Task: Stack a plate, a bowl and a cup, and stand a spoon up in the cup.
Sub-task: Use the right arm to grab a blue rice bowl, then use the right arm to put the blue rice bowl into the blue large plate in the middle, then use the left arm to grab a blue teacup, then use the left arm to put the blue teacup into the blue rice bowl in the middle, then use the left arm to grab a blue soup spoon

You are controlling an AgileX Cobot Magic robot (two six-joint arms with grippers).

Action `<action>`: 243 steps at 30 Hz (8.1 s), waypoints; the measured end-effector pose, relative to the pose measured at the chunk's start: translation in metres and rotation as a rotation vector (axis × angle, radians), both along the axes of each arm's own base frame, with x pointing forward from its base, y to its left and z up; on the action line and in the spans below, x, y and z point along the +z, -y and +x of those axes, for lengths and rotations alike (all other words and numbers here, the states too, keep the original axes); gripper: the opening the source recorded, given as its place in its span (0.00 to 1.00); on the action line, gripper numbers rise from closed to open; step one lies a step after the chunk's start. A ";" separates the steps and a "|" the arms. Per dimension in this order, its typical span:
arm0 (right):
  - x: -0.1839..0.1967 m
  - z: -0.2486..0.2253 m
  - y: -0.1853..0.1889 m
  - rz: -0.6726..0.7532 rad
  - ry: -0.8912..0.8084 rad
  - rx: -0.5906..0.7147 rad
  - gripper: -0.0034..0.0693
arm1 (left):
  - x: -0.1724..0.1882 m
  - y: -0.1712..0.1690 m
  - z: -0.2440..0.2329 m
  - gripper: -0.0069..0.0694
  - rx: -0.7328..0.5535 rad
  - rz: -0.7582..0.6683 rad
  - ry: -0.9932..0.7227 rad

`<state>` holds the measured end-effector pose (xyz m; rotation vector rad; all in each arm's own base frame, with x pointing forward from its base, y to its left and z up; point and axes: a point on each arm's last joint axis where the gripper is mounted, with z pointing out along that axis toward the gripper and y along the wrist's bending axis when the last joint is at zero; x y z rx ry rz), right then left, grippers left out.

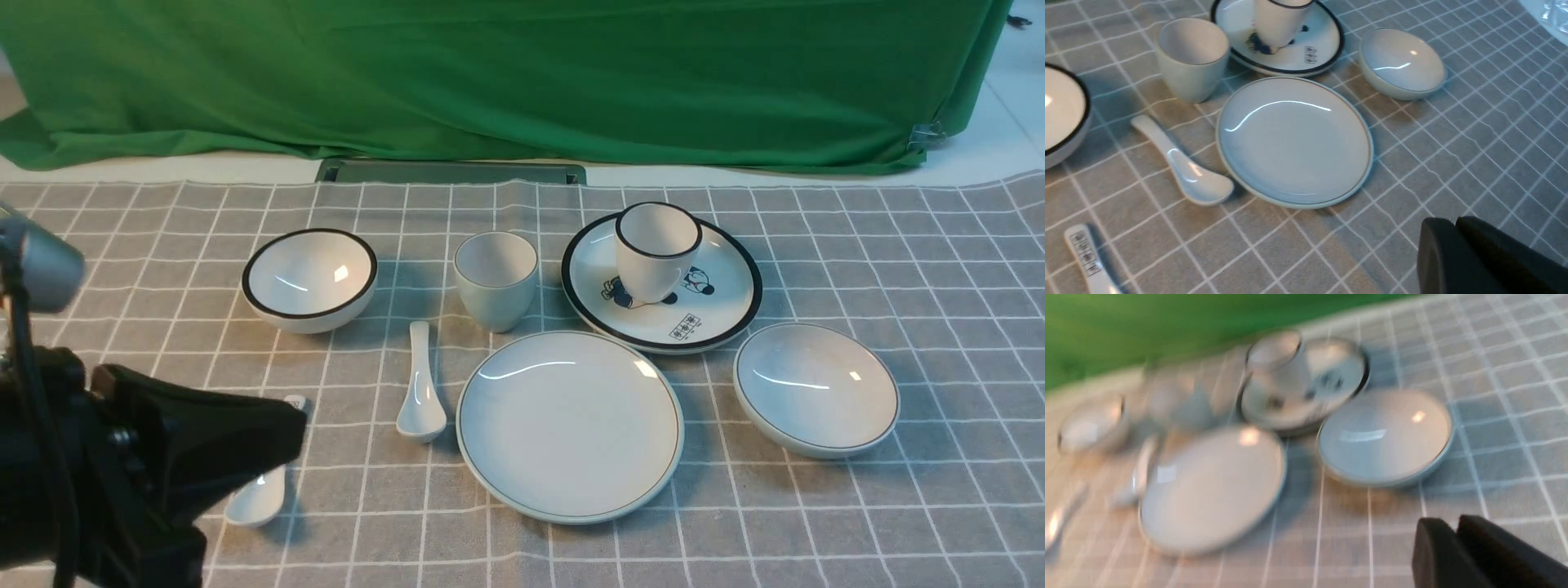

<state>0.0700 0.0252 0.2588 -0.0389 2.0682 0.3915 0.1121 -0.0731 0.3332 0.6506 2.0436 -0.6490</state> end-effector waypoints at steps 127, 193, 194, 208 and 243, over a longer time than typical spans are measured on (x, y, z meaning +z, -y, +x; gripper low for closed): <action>0.065 0.065 -0.108 -0.634 -0.431 0.624 0.34 | -0.038 0.115 0.221 0.19 -0.257 0.574 -0.211; 0.058 0.000 -0.038 -0.441 -0.312 0.520 0.34 | -0.109 0.218 0.208 0.17 -0.507 0.902 -0.279; 0.058 0.000 -0.038 -0.441 -0.312 0.520 0.34 | -0.109 0.217 0.207 0.20 -0.507 0.902 -0.279; 0.059 0.001 -0.039 -0.432 -0.301 0.519 0.34 | -0.059 0.218 0.204 0.80 -0.408 0.803 -0.298; 0.061 0.002 -0.041 -0.378 -0.293 0.488 0.38 | -0.150 0.094 0.290 0.52 0.250 0.627 -0.648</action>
